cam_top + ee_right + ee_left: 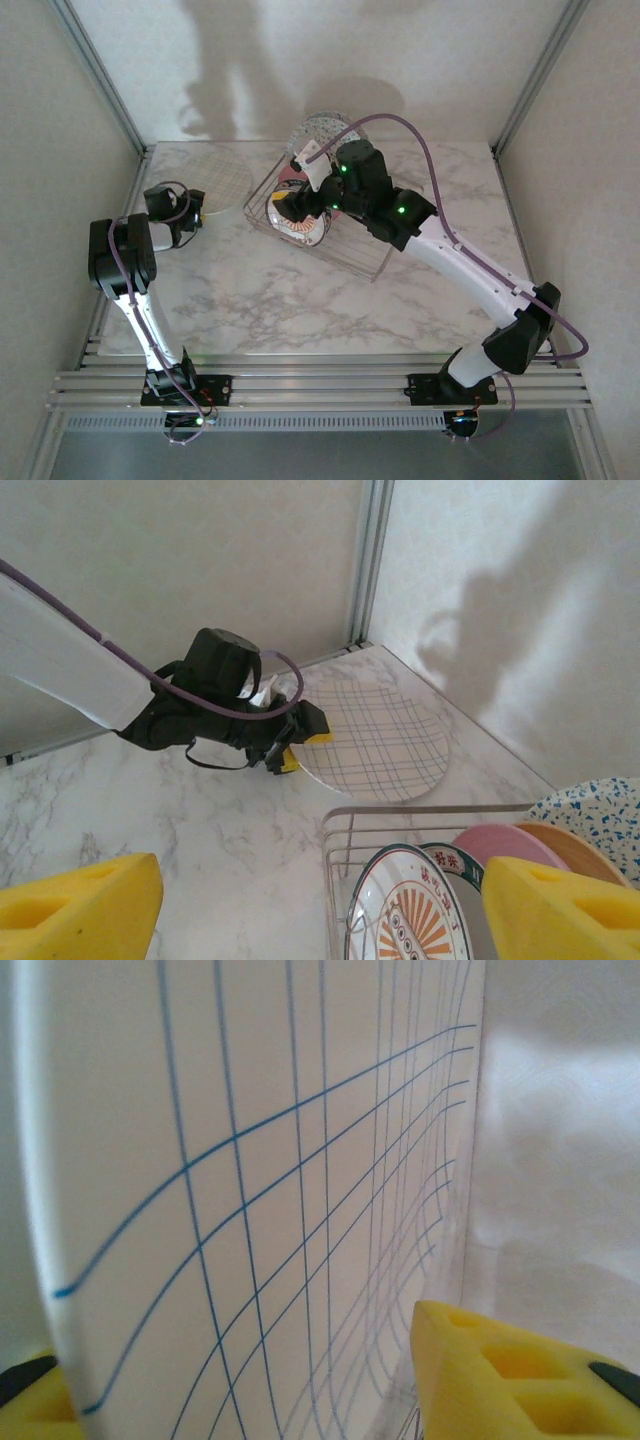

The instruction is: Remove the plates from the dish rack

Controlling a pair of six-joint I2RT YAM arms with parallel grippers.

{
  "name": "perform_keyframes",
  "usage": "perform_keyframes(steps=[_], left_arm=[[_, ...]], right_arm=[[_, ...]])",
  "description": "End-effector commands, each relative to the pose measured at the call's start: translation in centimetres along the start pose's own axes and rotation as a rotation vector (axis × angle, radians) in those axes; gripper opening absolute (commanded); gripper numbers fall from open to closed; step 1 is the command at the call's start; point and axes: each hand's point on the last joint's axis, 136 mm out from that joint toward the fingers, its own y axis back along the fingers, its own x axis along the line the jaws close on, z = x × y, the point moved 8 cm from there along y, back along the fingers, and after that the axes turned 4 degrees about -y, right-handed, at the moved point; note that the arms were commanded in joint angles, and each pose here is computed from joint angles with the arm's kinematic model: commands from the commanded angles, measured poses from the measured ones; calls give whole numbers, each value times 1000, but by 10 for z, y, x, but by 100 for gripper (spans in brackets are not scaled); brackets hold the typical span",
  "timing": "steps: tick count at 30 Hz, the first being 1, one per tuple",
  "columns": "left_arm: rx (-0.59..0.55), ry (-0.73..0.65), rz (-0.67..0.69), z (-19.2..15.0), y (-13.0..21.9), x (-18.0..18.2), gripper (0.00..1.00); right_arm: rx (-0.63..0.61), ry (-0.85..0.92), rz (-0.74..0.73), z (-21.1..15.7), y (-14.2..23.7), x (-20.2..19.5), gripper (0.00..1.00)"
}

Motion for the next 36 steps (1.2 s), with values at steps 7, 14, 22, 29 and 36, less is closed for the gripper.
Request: perform_keyframes(steps=[7,14,22,29,36], left_arm=[[-29,34,150,3,18,-1,62],[-33,55,190,0,30,-3,66],[-52,153,261,-7,47,-3,68],[-151,166,253,-17,78,-32,69],[-213,64,87,-53,109,-107,69]], right_arm=[[-39,9,-33,15,6,-7,85],[-79,-22,-97,24,21,-35,85],[-140,-153,-299,27,60,-116,85],[-182,-310,-426,7,83,-193,83],[-175,-302,-281,-31,72,-249,78]])
